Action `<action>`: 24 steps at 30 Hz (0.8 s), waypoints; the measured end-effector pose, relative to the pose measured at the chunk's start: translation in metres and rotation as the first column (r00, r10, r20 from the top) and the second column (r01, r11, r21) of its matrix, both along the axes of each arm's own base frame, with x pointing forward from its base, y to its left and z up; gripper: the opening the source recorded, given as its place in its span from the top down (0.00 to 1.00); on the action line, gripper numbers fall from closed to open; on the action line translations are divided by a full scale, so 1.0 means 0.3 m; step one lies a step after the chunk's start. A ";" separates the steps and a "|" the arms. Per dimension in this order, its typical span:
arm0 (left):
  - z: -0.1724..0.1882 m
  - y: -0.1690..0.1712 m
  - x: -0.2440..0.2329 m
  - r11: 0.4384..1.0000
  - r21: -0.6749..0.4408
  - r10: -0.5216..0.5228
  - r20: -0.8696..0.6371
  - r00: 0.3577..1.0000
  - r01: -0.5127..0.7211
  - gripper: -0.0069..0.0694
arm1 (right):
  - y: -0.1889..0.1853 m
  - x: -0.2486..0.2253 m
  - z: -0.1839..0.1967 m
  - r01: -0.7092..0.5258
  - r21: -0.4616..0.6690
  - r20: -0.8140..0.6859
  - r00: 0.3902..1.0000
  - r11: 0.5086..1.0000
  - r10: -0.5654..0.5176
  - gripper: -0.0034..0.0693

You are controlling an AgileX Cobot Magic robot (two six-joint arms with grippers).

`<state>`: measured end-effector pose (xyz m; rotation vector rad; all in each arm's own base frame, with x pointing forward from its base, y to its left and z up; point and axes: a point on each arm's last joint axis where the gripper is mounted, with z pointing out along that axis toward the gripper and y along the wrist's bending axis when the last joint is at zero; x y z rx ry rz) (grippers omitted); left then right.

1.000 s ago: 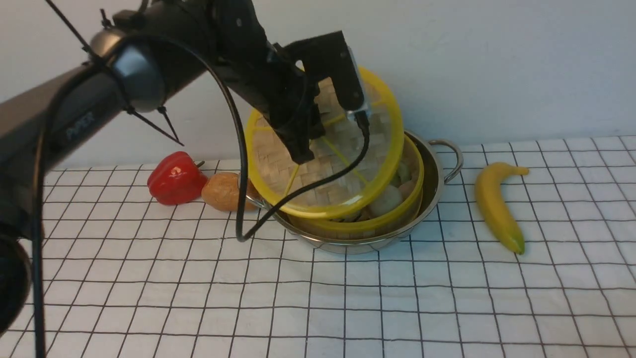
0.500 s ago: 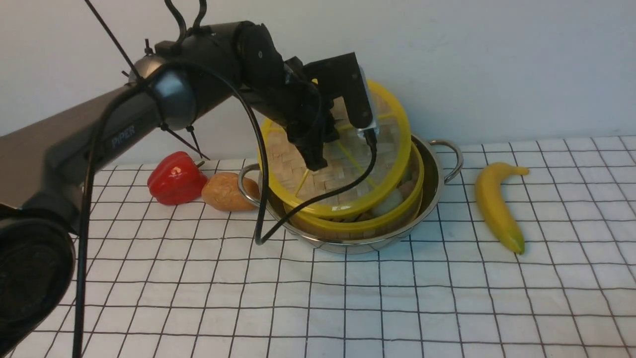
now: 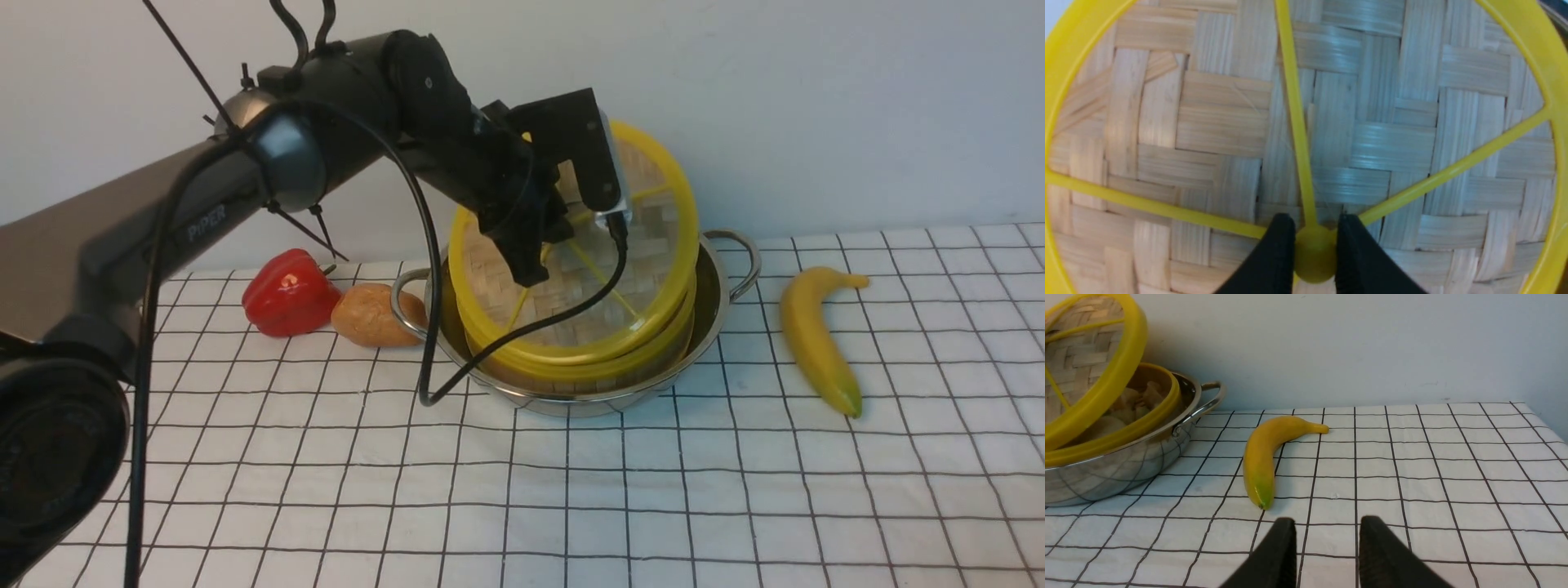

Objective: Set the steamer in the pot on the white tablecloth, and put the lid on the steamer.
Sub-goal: 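Place the yellow bamboo steamer lid onto the steamer in the pot with the left gripper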

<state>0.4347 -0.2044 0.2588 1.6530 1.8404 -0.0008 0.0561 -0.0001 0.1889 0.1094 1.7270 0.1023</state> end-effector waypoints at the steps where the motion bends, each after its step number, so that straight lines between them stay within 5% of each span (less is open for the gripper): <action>1: 0.012 0.002 0.001 1.000 0.003 0.008 -0.001 1.000 -0.008 0.76 | 0.000 0.000 0.000 0.000 0.000 0.000 1.000 1.000 0.000 0.62; 11: 0.178 0.008 -0.022 1.000 0.011 0.019 -0.067 0.998 -0.019 0.76 | 0.000 0.000 0.000 0.000 0.000 0.000 1.000 1.000 0.000 0.62; 24: 0.100 -0.010 0.005 1.000 0.023 0.000 -0.117 0.993 0.003 0.76 | 0.000 0.000 0.000 0.000 0.000 0.000 1.000 1.000 0.000 0.62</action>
